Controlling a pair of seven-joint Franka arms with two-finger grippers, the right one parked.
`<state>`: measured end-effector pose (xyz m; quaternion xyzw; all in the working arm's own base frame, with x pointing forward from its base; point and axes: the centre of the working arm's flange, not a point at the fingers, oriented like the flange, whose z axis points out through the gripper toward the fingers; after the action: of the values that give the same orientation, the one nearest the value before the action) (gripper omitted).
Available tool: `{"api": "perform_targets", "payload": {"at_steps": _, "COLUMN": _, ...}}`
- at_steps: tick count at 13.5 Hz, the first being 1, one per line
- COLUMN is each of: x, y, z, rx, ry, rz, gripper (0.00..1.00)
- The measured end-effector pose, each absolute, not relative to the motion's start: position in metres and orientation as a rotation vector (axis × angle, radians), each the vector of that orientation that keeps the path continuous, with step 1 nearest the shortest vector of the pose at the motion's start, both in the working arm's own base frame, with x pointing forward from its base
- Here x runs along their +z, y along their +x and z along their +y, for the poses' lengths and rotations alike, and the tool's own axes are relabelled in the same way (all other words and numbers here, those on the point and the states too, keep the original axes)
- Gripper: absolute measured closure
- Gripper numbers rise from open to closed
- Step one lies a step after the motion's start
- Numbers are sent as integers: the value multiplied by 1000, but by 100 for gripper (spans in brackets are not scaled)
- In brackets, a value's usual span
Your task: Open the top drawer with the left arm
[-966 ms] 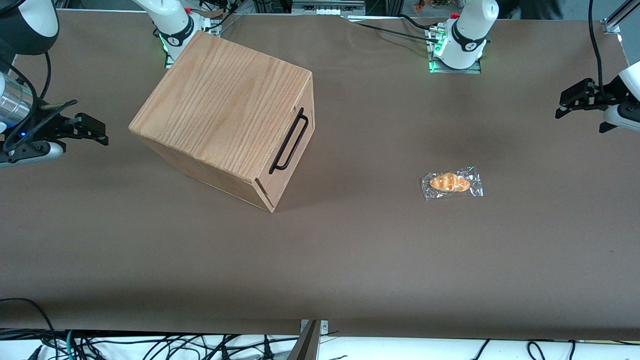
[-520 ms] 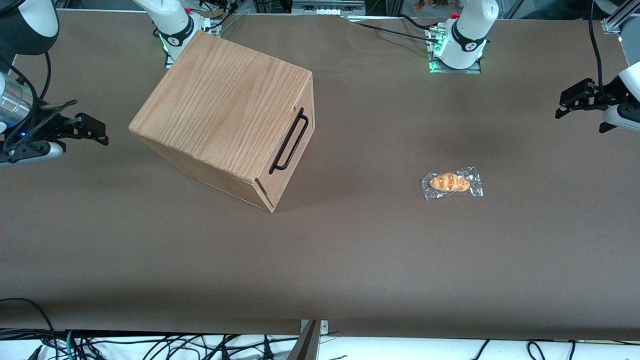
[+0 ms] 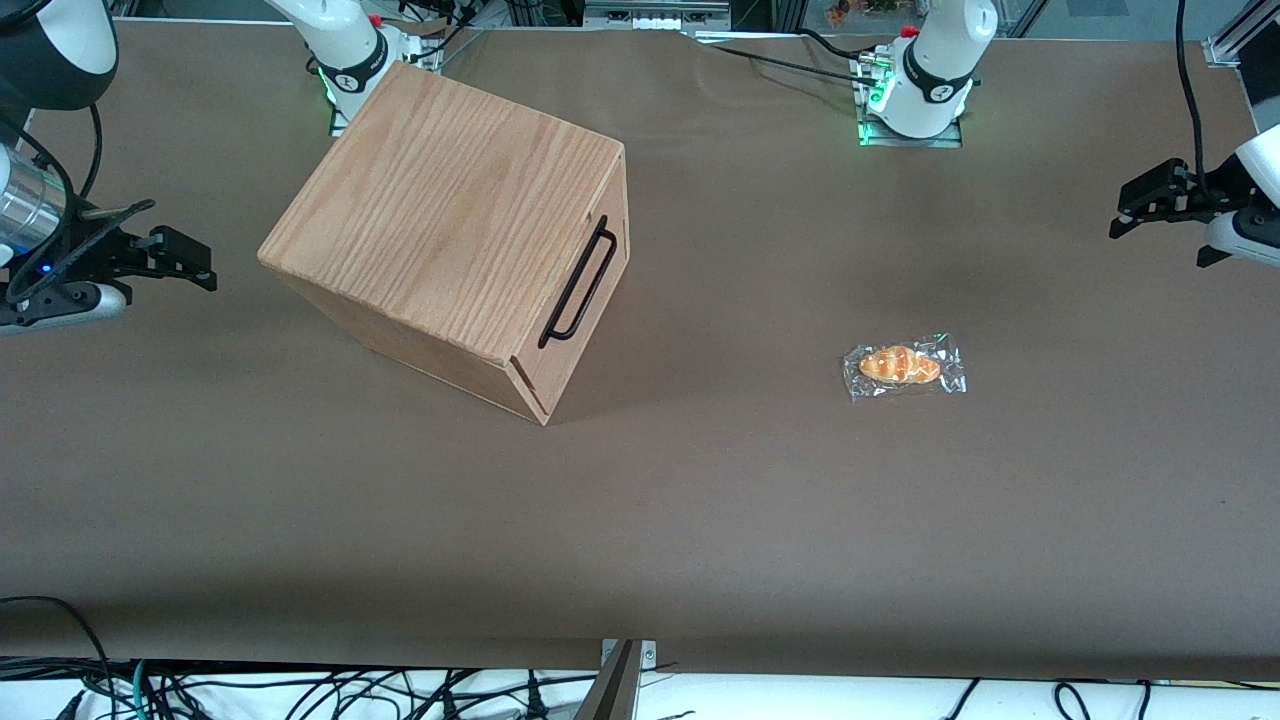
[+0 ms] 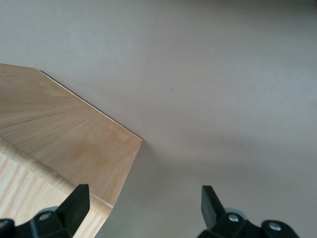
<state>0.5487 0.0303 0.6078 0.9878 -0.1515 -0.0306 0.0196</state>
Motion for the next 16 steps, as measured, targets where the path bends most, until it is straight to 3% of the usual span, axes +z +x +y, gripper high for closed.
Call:
{"api": "perform_targets", "payload": {"at_steps": 10, "x": 597, "y": 553, "z": 36, "rx": -123, "ry": 3050, "rz": -447, "gripper": 0}}
{"api": "perform_targets", "payload": {"at_steps": 13, "x": 551, "y": 575, "z": 13, "rx": -201, "ry": 2895, "rz": -381, "gripper": 0}}
{"api": "perform_targets", "payload": {"at_steps": 16, "x": 497, "y": 598, "z": -75, "rx": -334, "ry": 2823, "rz": -469, "gripper": 0}}
